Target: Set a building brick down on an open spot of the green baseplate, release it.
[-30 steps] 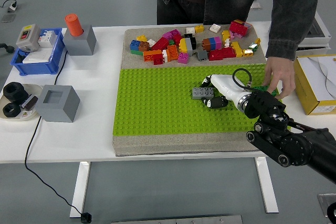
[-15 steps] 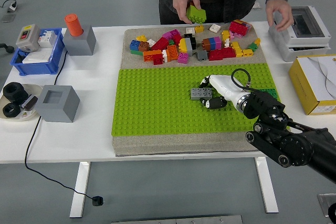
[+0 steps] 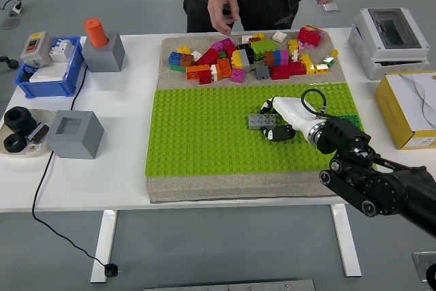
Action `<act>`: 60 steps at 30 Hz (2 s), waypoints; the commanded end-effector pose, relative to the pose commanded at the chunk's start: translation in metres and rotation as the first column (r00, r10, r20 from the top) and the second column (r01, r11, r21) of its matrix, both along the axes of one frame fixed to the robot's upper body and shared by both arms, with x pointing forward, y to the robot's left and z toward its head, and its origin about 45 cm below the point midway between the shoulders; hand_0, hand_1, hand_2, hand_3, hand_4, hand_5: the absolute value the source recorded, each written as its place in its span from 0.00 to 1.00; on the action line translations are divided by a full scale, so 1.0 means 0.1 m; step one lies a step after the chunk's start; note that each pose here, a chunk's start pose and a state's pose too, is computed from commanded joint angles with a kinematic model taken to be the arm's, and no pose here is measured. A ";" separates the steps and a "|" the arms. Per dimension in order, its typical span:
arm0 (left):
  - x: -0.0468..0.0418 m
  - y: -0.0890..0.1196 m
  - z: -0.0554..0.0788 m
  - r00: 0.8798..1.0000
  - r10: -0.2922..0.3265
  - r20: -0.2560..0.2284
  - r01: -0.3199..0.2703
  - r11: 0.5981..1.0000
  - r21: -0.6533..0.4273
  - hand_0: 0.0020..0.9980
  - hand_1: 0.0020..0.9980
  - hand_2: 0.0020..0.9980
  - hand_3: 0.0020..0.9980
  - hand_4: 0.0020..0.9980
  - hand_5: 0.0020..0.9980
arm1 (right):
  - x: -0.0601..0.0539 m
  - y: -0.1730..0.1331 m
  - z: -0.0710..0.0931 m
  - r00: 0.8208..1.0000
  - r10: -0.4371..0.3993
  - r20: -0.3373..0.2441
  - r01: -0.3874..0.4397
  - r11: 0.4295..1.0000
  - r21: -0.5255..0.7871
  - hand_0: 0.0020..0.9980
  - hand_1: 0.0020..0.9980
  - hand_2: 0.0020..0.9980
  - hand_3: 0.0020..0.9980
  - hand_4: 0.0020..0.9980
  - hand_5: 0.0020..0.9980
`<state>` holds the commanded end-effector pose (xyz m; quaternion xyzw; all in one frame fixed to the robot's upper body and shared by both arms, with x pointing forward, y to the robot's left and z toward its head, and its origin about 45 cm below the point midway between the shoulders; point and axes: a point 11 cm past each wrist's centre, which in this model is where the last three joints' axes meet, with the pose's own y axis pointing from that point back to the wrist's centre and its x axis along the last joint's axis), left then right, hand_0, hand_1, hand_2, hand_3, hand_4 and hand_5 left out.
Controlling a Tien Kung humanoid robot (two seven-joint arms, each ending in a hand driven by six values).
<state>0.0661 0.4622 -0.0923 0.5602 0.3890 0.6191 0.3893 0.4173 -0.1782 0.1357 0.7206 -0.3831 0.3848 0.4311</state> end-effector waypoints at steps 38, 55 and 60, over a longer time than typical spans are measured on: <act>0.016 -0.02 0.00 1.000 -0.003 0.005 0.003 1.000 -0.002 0.66 0.64 0.65 0.67 0.71 0.21 | -0.02 0.00 0.17 0.999 0.012 0.045 -0.013 1.000 0.023 0.70 0.77 0.81 0.68 0.75 0.17; -0.005 -0.04 -0.02 1.000 -0.001 0.002 0.001 1.000 -0.006 0.66 0.64 0.65 0.67 0.71 0.21 | -0.18 0.06 0.37 0.987 0.095 0.130 -0.093 0.995 -0.021 0.73 0.78 0.82 0.61 0.85 0.47; -0.008 -0.03 -0.02 1.000 -0.001 0.001 0.001 1.000 -0.005 0.66 0.64 0.65 0.67 0.71 0.21 | -0.17 0.07 0.33 0.988 0.097 0.124 -0.094 0.995 -0.029 0.75 0.81 0.86 0.60 0.83 0.54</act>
